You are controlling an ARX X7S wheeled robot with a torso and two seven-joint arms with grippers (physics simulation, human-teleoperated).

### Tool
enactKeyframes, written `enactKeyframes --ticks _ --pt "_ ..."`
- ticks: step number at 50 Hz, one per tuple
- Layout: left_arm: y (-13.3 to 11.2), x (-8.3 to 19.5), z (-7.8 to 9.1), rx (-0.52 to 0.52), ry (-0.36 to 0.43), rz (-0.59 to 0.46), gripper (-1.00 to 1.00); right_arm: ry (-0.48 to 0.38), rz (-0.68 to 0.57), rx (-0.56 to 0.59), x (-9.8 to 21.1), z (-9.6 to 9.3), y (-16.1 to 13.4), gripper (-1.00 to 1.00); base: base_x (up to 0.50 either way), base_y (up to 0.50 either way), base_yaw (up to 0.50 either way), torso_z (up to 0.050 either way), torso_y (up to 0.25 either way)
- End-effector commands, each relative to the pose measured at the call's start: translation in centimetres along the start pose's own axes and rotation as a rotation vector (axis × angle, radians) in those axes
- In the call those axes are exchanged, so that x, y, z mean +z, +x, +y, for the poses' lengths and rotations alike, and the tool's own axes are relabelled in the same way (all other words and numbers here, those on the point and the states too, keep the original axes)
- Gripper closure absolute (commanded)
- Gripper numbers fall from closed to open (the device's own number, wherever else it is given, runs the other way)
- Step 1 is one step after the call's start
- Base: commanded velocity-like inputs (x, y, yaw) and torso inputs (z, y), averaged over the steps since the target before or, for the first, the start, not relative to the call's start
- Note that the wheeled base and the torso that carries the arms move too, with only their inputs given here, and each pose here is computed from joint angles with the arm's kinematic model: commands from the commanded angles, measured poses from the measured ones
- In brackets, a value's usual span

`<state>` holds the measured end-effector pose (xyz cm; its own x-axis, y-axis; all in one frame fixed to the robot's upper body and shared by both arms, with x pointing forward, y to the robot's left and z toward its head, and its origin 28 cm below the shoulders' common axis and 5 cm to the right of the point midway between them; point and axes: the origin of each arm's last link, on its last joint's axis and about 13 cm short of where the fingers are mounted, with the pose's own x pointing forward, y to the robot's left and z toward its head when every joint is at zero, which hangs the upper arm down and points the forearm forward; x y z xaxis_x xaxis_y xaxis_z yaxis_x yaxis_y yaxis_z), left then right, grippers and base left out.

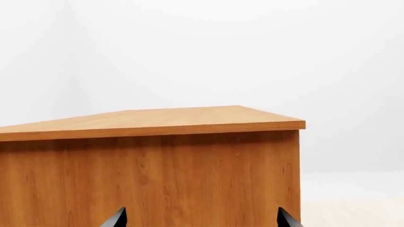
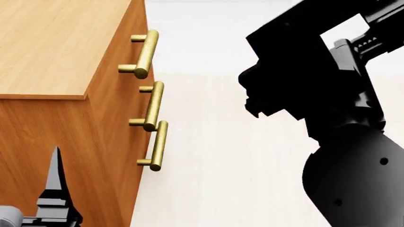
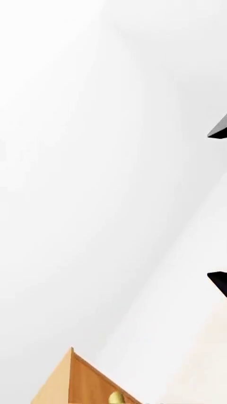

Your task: Close the top drawer of the cabinet and put the bowl on top of it.

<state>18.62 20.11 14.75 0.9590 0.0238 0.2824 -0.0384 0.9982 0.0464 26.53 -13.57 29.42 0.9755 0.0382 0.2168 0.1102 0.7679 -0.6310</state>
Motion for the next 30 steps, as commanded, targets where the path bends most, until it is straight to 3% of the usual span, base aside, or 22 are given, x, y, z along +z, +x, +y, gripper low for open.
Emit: enactKeyframes --ticks 1,11,30 --pt "-0.1 0.1 0.0 -0.002 -0.002 -0.002 -1.00 -0.070 0.073 -0.025 -2.0 -1.9 -3.0 -1.00 0.00 0.00 0.00 0.000 0.000" --pt "-0.2 0.3 -0.2 -0.006 -0.001 -0.006 -1.00 -0.135 0.157 -0.026 -4.1 -3.2 -6.7 -1.00 0.00 0.00 0.00 0.000 0.000" --pt "0.0 -0.1 -0.4 -0.006 0.000 0.002 -1.00 -0.231 0.319 -0.001 -7.9 -4.5 -11.0 -1.00 0.00 0.00 0.00 0.000 0.000"
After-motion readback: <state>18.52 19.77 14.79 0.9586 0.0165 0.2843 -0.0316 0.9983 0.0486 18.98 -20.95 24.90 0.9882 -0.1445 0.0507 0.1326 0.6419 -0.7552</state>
